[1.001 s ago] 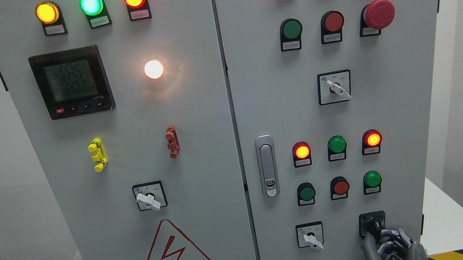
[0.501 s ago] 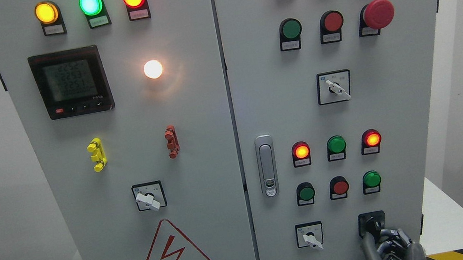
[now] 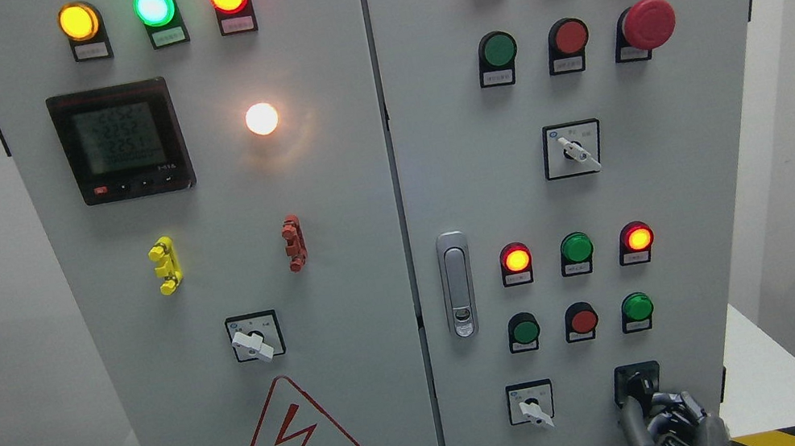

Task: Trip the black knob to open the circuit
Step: 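Twist the black knob with the right hand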

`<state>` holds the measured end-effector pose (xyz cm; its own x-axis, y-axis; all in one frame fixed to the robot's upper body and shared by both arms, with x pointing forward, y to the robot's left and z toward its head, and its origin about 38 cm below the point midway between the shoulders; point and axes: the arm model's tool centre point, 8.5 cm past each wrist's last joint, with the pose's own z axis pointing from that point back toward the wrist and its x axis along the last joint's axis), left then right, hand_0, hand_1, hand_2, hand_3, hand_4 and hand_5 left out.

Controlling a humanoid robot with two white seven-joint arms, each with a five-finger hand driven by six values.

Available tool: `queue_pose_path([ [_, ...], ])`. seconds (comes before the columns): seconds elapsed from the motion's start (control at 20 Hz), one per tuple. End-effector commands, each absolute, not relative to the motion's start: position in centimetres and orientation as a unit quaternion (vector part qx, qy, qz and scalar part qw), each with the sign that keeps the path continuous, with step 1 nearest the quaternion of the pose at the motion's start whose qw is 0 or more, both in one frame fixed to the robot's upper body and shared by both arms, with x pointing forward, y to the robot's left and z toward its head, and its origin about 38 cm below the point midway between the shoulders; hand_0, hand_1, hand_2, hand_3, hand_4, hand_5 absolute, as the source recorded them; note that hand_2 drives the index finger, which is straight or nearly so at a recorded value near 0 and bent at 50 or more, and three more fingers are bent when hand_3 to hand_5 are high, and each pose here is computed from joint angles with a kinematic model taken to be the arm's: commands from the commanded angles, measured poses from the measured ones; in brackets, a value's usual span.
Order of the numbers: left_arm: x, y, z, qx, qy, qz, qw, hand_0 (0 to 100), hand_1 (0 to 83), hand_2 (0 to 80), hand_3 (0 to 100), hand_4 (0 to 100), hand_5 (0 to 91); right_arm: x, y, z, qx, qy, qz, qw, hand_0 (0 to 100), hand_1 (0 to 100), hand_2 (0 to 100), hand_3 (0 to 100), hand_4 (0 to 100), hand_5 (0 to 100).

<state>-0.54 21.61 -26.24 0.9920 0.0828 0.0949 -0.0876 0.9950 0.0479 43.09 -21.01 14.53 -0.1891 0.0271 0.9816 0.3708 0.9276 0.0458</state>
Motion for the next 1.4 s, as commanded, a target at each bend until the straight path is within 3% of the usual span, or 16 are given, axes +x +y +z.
queue_pose_path([
  [0.0,-0.02,21.57,-26.24,0.024,-0.051,0.026,0.998,12,38.9,0.0,0,0,0.0,43.07,-20.9,14.59,-0.129,-0.76,-0.138,0.622,61,74,61,90,89,93],
  [1.35,-0.02,21.57,-26.24,0.025,-0.051,0.026,0.998,12,38.9,0.0,0,0,0.0,43.2,-20.18,14.71,-0.089,-0.76,-0.143,0.627,63,76,63,92,90,93],
])
